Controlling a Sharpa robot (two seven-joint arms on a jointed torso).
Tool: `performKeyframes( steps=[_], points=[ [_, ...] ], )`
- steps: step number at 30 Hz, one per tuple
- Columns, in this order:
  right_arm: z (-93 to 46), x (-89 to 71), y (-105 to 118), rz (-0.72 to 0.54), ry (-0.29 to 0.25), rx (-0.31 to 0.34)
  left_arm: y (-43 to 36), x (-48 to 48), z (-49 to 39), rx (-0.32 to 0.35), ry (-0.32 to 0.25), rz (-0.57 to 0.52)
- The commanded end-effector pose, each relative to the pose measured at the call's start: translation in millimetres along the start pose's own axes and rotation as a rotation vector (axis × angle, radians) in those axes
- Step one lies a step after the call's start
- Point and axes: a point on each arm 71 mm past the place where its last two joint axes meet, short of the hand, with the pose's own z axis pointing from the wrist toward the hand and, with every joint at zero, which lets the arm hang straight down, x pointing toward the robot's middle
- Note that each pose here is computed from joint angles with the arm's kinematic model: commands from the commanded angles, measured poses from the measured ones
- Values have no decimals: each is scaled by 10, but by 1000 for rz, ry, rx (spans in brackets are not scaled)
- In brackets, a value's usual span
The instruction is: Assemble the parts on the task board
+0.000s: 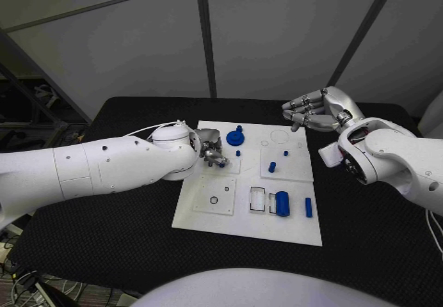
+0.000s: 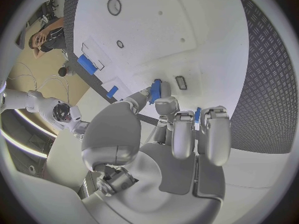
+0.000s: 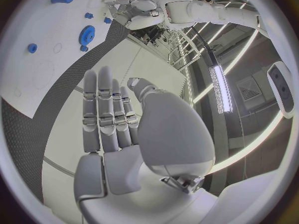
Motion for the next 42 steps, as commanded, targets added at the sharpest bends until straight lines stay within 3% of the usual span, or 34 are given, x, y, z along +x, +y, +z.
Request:
performKeyframes(
  steps=[1, 19, 42],
  points=[
    [4, 1, 17, -1, 3, -10, 27, 47, -5, -16, 37, 3],
    [4, 1, 17, -1, 3, -10, 24, 75, 8, -20, 81, 21],
    [-1, -6, 13, -2, 2, -8, 10, 70, 41, -23, 80, 21]
  ],
)
